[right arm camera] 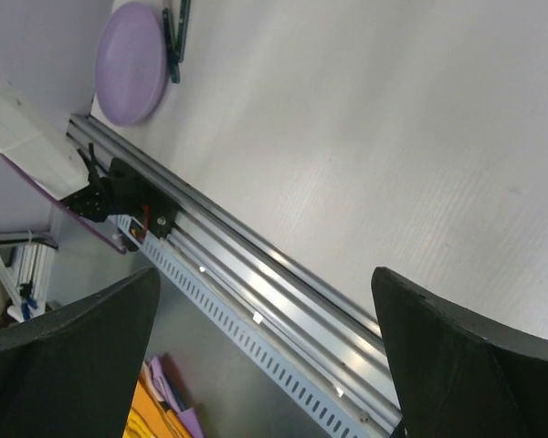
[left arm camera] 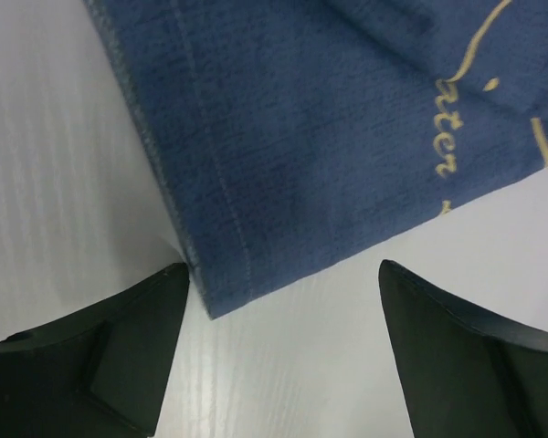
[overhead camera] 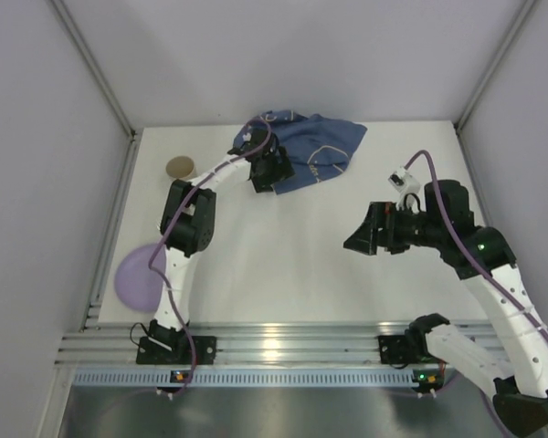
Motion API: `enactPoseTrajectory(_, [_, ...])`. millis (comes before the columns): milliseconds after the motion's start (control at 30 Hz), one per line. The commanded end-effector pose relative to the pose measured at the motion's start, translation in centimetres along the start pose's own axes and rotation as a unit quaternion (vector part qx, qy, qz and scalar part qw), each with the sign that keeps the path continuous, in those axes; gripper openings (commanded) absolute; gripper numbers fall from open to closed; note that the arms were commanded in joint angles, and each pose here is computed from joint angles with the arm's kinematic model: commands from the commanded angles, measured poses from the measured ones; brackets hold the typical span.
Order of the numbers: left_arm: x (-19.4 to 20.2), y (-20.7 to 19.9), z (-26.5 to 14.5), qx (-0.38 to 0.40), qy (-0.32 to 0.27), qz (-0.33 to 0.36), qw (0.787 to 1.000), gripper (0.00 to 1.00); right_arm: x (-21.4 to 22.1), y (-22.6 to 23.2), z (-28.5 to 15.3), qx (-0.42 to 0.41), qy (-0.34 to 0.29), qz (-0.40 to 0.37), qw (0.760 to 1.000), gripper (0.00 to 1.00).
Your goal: Set the dinner table for one person
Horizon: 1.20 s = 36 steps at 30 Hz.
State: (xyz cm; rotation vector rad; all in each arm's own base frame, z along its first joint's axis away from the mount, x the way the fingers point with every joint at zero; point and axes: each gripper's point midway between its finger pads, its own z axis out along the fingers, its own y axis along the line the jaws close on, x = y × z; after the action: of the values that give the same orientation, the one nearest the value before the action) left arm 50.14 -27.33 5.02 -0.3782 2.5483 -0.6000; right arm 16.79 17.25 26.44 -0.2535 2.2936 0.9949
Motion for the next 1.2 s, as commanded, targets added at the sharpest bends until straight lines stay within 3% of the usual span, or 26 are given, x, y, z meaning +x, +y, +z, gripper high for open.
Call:
enactPoseTrajectory(0, [1.6,1.5,2.5,-0.032,0.029,-0.031,0.999,0.90,-0.9,-1.3,-0.2,0.045,-0.006,-0.009,0.999,1.00])
enactPoseTrajectory(100, [2.4,1.6,4.5,-0.024,0.047,-0.036,0.998,0.78,-1.5,-2.8,0.8,0.074,-0.007,-0.013,0.997,1.00])
enactPoseTrajectory(133, [3.1,1.5,5.2,-0.016,0.061,-0.036,0.997,0.55,-1.7,-3.6,1.4,0.089,-0.003,-0.009,0.996,1.00])
enactPoseTrajectory(200, [3.0,0.7,5.5,0.003,0.065,-0.033,0.997,0.37,-3.3,-5.1,1.9,0.121,-0.021,-0.002,0.992,1.00])
enactPoseTrajectory(233, [3.4,0.2,5.4,0.017,0.075,-0.031,0.997,0.15,-3.7,-6.0,2.8,0.131,-0.014,0.010,0.991,1.00])
enactPoseTrajectory(300, [3.9,0.3,5.2,0.021,0.087,-0.026,0.996,0.01,-5.9,-6.8,3.7,0.126,-0.034,0.032,0.991,1.00])
enactPoseTrajectory(367, [3.8,0.0,3.8,0.024,0.087,-0.012,0.996,0.00,-8.0,-8.1,5.6,0.124,-0.041,0.045,0.990,1.00])
enactPoseTrajectory(533, [6.6,4.5,-1.1,-0.026,0.110,-0.001,0.994,0.00,-14.1,-13.9,8.7,0.154,-0.073,0.099,0.980,1.00])
enactPoseTrajectory(700, [11.2,10.1,-5.8,-0.082,0.150,0.013,0.985,0.00,-20.3,-20.0,10.1,0.211,-0.127,0.104,0.964,1.00])
enactPoseTrajectory(933, [15.5,13.1,-10.0,-0.096,0.176,0.016,0.980,0.00,-16.6,-28.6,17.3,0.249,-0.063,0.159,0.953,1.00])
enactPoseTrajectory(1167, [16.9,14.5,-12.9,-0.109,0.174,0.025,0.978,0.00,-14.7,-31.2,21.8,0.228,-0.033,0.184,0.955,1.00])
